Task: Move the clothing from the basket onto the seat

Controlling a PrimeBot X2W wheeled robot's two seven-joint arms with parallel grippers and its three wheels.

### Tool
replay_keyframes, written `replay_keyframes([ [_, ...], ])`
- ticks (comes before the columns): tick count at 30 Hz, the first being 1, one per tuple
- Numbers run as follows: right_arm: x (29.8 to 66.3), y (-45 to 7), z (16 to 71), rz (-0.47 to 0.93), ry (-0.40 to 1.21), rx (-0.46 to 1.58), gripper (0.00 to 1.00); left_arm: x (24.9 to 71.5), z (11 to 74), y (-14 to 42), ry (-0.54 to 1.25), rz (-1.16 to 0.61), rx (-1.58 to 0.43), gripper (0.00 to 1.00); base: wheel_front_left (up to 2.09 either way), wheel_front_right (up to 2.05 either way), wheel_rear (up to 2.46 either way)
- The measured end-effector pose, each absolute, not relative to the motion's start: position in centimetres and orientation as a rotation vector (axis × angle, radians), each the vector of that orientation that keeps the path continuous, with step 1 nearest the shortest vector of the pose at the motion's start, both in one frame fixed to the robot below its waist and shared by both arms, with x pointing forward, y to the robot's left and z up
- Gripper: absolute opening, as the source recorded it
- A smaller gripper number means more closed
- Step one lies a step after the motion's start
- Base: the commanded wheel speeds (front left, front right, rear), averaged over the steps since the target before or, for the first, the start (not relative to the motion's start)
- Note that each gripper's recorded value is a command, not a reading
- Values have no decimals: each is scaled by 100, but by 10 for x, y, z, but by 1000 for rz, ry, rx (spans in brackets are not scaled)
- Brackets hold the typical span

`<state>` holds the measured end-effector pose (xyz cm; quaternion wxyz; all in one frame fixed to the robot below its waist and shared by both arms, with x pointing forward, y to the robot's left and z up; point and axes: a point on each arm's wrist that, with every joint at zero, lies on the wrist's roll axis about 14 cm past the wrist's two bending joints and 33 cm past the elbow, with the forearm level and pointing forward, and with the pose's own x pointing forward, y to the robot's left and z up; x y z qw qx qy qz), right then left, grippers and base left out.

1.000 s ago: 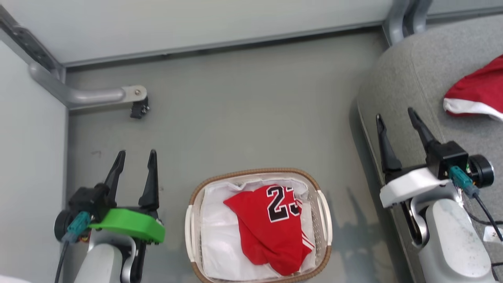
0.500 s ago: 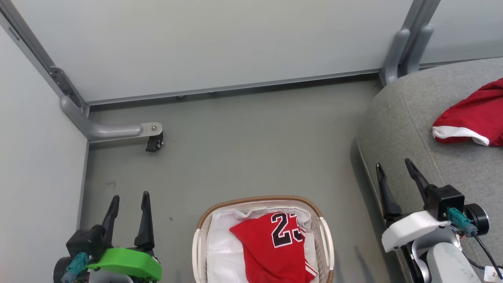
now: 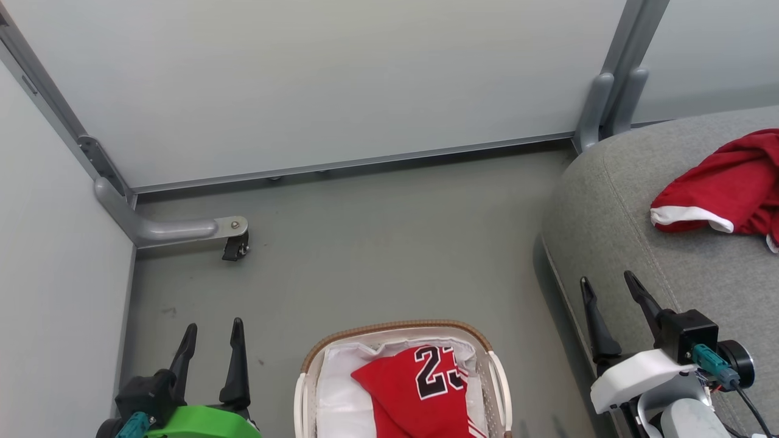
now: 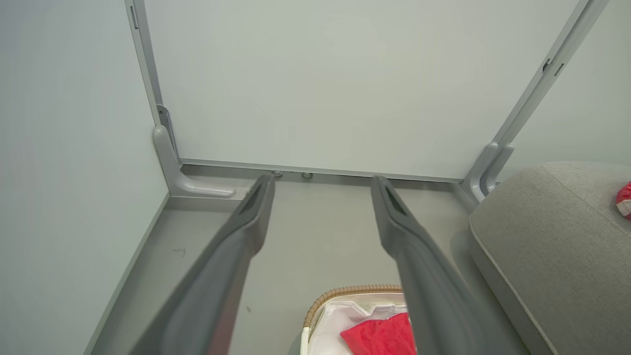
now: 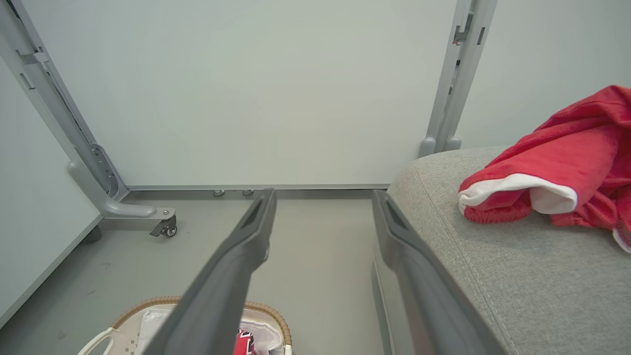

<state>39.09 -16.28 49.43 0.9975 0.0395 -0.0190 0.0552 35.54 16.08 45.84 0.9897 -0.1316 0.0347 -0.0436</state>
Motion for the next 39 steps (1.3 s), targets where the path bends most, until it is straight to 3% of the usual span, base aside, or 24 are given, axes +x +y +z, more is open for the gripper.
replay_keyframes([
  [11,406,-165,497,103,-52,79,100,367,443,137,127,-154,-273,100,0,0,0],
  [21,448,-160,522,125,-143,79,100,399,417,99,213,-272,-293,100,0,0,0],
  [39,516,-164,501,139,-170,91,100,442,307,20,506,-547,-308,100,0,0,0],
])
